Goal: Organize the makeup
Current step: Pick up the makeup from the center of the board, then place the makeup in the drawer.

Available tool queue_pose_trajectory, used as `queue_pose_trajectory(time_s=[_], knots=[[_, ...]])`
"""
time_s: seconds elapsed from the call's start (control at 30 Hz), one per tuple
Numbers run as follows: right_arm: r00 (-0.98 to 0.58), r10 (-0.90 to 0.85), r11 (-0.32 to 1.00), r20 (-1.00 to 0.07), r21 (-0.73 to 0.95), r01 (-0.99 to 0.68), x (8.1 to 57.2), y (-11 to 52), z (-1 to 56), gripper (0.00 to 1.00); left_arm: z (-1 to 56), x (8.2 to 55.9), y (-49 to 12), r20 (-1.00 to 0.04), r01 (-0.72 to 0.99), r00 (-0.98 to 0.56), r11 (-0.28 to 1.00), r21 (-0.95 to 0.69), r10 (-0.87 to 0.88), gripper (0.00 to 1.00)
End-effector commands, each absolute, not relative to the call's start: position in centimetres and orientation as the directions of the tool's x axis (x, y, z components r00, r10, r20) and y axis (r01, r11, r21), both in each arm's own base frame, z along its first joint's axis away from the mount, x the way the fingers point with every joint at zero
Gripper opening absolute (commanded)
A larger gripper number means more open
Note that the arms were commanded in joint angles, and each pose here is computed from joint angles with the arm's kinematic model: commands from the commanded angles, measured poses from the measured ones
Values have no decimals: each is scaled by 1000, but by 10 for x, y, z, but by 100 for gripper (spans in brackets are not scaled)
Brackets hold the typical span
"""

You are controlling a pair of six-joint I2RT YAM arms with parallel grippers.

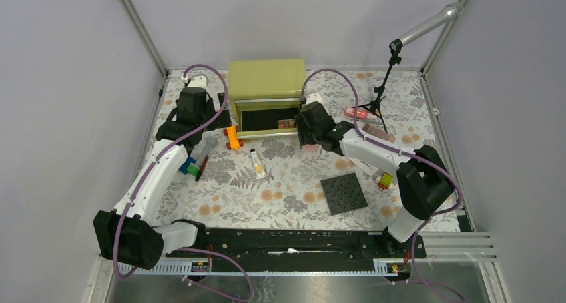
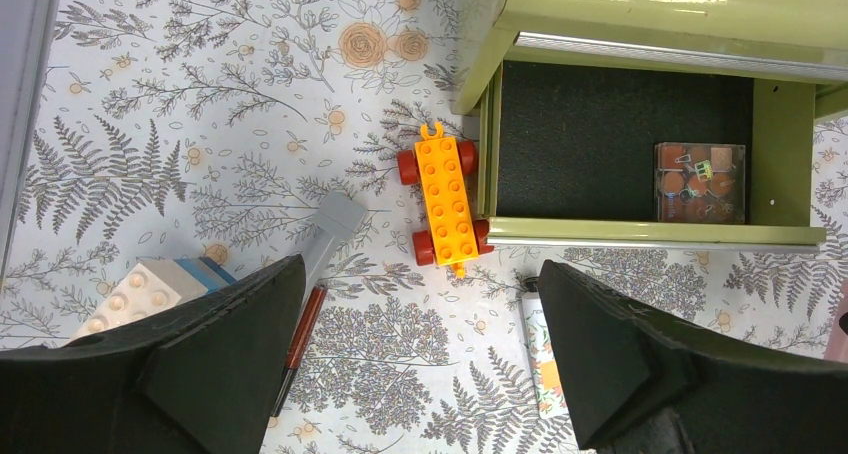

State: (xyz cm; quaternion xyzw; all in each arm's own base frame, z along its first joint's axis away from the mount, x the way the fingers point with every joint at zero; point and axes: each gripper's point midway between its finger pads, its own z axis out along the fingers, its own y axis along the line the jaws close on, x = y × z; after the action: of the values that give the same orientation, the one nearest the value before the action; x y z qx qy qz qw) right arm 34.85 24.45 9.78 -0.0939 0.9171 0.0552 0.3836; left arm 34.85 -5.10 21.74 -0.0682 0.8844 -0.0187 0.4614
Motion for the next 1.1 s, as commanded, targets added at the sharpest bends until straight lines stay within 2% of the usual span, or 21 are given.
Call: queue_pose_trajectory(time_s=[0.0, 0.27, 0.43, 0.6, 0.7, 0.8, 0.93, 1.07], knots=[[-470, -306, 841, -828, -3, -541, 369, 297, 164, 23, 229, 354, -52, -841, -87, -522, 990, -114, -142, 99], [-250, -462, 687, -851, -165, -708, 394, 329, 192, 22, 233, 353, -46, -850, -117, -506, 988, -101, -147, 99], [-56, -586, 448, -808, -266, -853, 391, 355, 173, 24, 233, 352, -44, -852, -125, -503, 988, -96, -147, 99], [146, -619, 257, -772, -375, -891, 397, 372, 165, 25, 233, 352, -43, -852, -127, -503, 987, -95, -147, 99], [231, -611, 207, -757, -434, -877, 403, 379, 172, 25, 234, 352, -43, -854, -129, -499, 987, -94, -147, 99], [325, -606, 103, -726, -476, -873, 401, 384, 175, 25, 234, 351, -42, -855, -132, -498, 987, -93, -147, 99], [388, -621, -10, -681, -488, -873, 400, 383, 169, 25, 235, 351, -42, -856, -132, -496, 987, -94, -148, 99], [399, -671, -107, -625, -450, -886, 401, 376, 152, 29, 236, 351, -41, -858, -137, -492, 986, -92, -148, 99]])
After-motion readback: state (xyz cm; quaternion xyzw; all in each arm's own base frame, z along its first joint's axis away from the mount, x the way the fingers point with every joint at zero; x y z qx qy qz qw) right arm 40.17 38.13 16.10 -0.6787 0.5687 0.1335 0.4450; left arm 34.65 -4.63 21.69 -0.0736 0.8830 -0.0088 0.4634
